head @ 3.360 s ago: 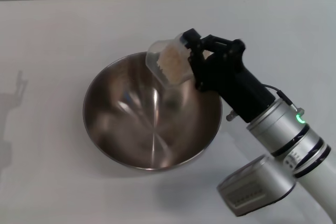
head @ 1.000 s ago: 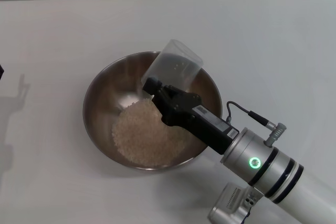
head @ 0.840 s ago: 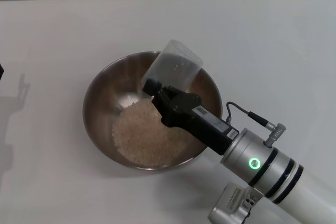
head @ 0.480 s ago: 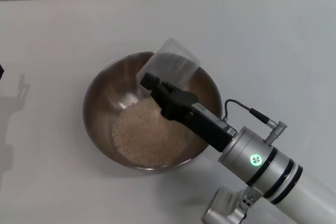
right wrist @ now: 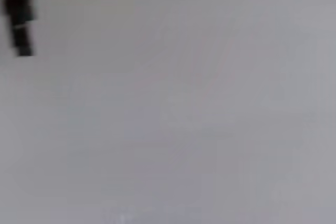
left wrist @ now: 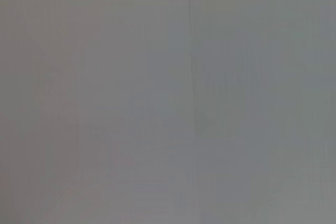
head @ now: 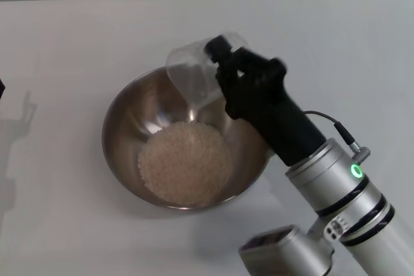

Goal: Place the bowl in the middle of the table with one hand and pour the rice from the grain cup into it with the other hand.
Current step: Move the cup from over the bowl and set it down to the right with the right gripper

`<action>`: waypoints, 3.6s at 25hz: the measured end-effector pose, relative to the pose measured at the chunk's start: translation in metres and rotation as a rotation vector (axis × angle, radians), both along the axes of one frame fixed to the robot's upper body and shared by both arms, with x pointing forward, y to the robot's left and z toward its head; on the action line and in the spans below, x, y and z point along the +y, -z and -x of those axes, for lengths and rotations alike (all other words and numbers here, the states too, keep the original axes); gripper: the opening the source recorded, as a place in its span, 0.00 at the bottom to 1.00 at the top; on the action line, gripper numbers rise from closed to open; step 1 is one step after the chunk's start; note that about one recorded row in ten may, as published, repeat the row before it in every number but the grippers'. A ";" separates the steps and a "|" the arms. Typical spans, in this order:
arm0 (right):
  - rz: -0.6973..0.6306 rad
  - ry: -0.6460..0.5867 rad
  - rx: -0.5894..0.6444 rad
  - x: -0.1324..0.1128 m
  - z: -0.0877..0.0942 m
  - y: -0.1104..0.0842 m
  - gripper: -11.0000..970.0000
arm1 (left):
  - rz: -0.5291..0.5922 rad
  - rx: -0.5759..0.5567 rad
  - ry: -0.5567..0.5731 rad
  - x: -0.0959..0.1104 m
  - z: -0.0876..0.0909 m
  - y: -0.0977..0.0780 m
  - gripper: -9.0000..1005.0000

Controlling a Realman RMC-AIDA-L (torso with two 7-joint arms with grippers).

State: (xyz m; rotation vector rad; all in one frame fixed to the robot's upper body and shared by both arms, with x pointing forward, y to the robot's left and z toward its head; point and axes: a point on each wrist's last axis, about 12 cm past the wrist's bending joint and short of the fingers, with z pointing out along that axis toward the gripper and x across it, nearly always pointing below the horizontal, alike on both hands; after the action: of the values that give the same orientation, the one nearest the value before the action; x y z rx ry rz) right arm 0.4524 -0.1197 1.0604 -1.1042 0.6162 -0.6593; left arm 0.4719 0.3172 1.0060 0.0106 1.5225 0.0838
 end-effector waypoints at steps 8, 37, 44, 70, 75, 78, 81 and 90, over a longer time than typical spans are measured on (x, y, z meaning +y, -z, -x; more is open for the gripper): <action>-0.500 -0.138 0.283 -0.008 0.003 -0.008 0.03 | 0.000 -0.005 0.000 0.000 0.000 -0.001 0.83; -1.233 -0.070 0.558 -0.155 0.003 0.029 0.03 | 0.011 -0.017 0.016 -0.005 -0.001 -0.002 0.83; -1.166 0.071 0.636 -0.172 -0.007 0.043 0.04 | 0.012 -0.015 0.024 -0.007 0.000 -0.002 0.83; -1.041 0.132 0.859 -0.151 -0.046 0.058 0.04 | 0.019 -0.021 0.035 -0.010 -0.003 -0.004 0.83; -1.027 0.149 0.865 -0.155 -0.046 0.059 0.04 | 0.019 -0.020 0.034 -0.010 -0.003 -0.004 0.83; -1.023 0.160 0.875 -0.155 -0.046 0.061 0.04 | 0.019 -0.020 0.034 -0.010 -0.003 -0.004 0.83; -1.020 0.167 0.880 -0.156 -0.046 0.062 0.04 | 0.018 -0.018 0.042 -0.012 -0.003 -0.003 0.83; -1.004 0.195 0.912 -0.155 -0.049 0.065 0.04 | 0.017 -0.017 0.053 -0.014 -0.003 -0.003 0.83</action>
State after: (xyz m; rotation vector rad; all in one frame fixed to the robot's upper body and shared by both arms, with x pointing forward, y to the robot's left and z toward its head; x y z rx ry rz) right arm 0.5014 -0.2750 0.9949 -0.3228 1.6275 0.0941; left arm 0.4749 0.3036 1.0091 0.0363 1.5050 0.0288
